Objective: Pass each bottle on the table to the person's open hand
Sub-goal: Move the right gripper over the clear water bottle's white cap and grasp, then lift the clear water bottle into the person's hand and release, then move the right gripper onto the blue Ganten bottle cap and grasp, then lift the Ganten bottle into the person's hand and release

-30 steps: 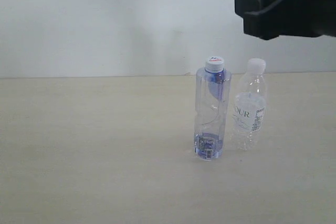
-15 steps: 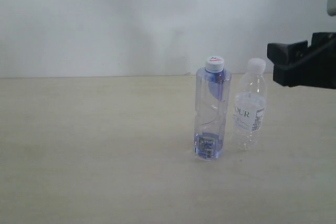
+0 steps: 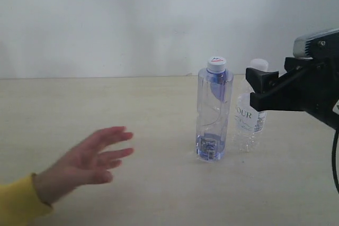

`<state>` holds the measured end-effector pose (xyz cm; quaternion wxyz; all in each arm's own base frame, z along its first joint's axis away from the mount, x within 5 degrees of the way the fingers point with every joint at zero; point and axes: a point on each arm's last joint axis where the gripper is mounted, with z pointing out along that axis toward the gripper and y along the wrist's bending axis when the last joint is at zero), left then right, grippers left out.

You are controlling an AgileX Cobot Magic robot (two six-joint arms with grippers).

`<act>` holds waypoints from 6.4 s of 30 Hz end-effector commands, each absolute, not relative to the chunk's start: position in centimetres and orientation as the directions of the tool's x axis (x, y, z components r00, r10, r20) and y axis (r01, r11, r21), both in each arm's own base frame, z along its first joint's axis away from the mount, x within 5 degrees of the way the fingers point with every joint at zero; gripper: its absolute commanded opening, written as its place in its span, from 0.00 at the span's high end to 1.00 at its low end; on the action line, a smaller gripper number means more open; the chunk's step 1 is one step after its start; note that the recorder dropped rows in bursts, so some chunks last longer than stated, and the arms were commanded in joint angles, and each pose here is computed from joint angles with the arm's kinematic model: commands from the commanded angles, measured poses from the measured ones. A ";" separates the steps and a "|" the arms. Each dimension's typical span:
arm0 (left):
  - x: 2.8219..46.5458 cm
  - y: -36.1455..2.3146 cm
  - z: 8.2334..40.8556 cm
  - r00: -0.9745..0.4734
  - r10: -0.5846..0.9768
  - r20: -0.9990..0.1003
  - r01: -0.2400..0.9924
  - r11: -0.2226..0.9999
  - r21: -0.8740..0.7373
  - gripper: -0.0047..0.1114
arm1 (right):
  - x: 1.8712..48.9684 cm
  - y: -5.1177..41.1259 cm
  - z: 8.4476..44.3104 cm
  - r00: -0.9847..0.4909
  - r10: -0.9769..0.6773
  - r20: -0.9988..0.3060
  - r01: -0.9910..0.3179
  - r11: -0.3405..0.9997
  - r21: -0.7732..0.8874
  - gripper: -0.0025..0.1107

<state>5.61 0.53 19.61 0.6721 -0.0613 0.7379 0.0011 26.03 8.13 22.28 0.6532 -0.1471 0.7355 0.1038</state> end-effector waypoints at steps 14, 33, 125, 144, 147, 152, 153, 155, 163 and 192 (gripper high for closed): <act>5.6 0.5 19.7 -0.084 -0.083 -0.993 -0.094 0.993 -0.075 0.92 | 30.6 8.5 21.1 -0.117 -0.080 -0.990 -0.278 0.960 -0.045 0.35; 5.6 0.5 19.7 -0.084 -0.083 -0.993 -0.094 0.993 -0.075 0.92 | 33.0 8.1 19.3 -0.265 -0.045 -0.963 -0.188 0.982 0.006 0.92; 5.6 0.5 19.7 -0.084 -0.083 -0.993 -0.094 0.993 -0.075 0.92 | 25.8 17.1 24.9 0.026 -0.167 -0.986 -0.282 0.945 -0.167 0.28; 5.6 0.5 19.7 -0.084 -0.083 -0.993 -0.094 0.993 -0.075 0.92 | 28.1 16.3 22.6 0.007 -0.139 -0.990 -0.406 0.905 -0.130 0.28; 5.6 0.5 19.7 -0.084 -0.083 -0.993 -0.094 0.993 -0.075 0.92 | 28.3 16.2 22.4 0.008 -0.123 -0.992 -0.387 0.915 -0.117 0.28; 5.6 0.5 19.7 -0.084 -0.083 -0.993 -0.094 0.993 -0.075 0.92 | 28.3 16.2 22.4 0.017 -0.141 -0.990 -0.388 0.911 -0.136 0.40; 5.6 0.5 19.7 -0.084 -0.083 -0.993 -0.094 0.993 -0.075 0.92 | 28.4 16.3 22.3 0.013 -0.143 -0.990 -0.389 0.911 -0.137 0.45; 5.6 0.5 19.7 -0.084 -0.083 -0.993 -0.094 0.993 -0.075 0.92 | 28.5 16.4 21.7 -0.001 -0.152 -0.988 -0.391 0.910 -0.140 0.53; 5.6 0.5 19.7 -0.084 -0.083 -0.993 -0.094 0.993 -0.075 0.92 | 28.7 16.4 21.2 0.007 -0.152 -0.988 -0.386 0.911 -0.143 0.98; 5.6 0.5 19.7 -0.084 -0.083 -0.993 -0.094 0.993 -0.075 0.92 | 19.4 22.6 29.0 0.134 0.047 -0.990 -0.723 0.688 -0.066 0.98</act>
